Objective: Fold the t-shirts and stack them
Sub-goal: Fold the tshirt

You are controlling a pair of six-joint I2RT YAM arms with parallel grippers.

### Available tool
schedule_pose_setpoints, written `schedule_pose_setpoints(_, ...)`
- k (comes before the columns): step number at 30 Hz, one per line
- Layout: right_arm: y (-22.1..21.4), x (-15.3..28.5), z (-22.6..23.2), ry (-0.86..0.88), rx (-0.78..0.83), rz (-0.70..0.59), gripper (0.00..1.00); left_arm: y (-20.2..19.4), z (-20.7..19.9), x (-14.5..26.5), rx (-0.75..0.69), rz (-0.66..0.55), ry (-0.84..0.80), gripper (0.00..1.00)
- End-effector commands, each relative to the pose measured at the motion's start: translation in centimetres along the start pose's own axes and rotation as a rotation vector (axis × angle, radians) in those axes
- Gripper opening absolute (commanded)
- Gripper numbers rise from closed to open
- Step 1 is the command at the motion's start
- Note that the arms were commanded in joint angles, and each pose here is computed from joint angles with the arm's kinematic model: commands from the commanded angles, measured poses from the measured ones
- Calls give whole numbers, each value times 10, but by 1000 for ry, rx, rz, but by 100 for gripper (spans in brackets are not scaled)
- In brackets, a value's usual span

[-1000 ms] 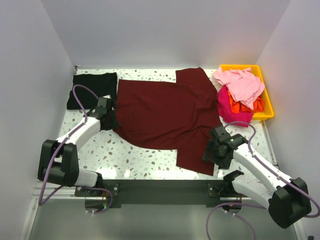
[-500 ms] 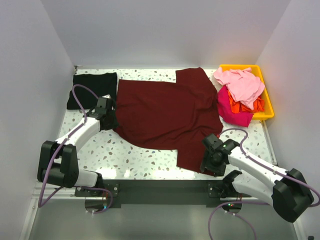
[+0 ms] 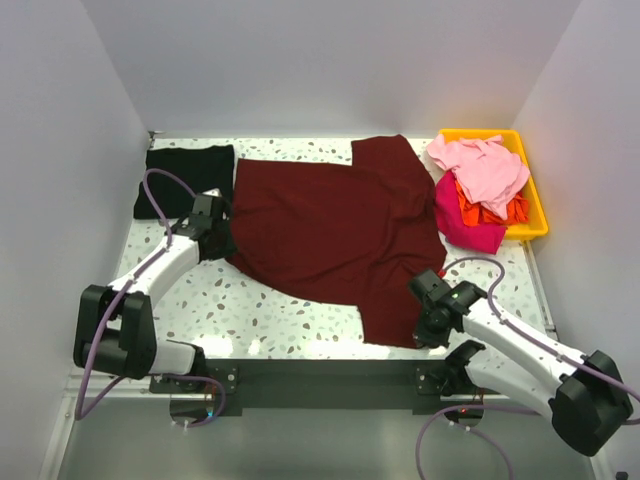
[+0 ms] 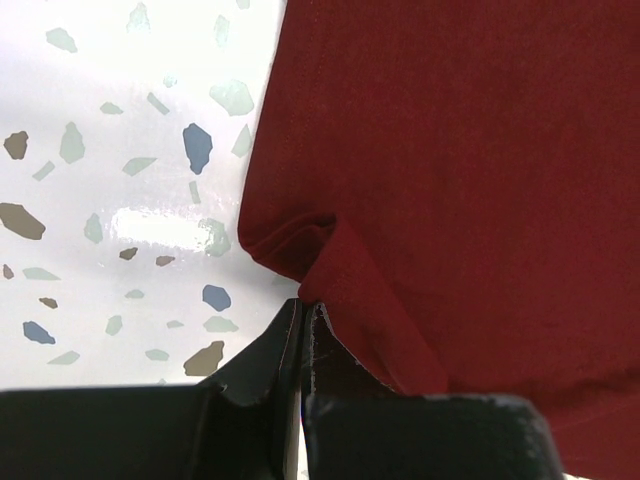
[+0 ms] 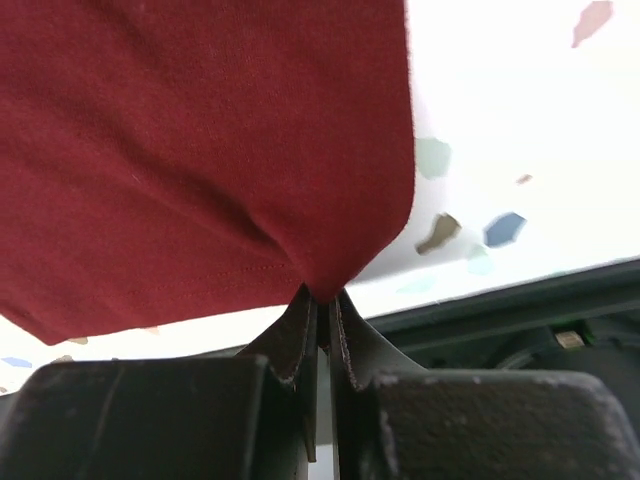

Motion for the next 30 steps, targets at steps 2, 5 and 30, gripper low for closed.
schedule_pose_setpoints(2, 7, 24, -3, -34, 13, -49, 0, 19, -6, 23, 1, -86, -42, 0)
schedule_pose_setpoints(5, 8, 38, -2, -17, 24, -60, 0, 20, -3, 34, 2, -108, -30, 0)
schedule_pose_setpoints(30, 34, 101, -7, -54, 73, -281, 0, -16, 14, 70, 53, -17, -152, 0)
Point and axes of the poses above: each gripper's point midway between its finger pads, its own x axis back along the fingers, its own z axis along the line the jaws close on, y = z × x, the point moved 9 cm from there along x, back along the fingers, and after that the axes turned 14 degrees about x, right-handed, at the moved point
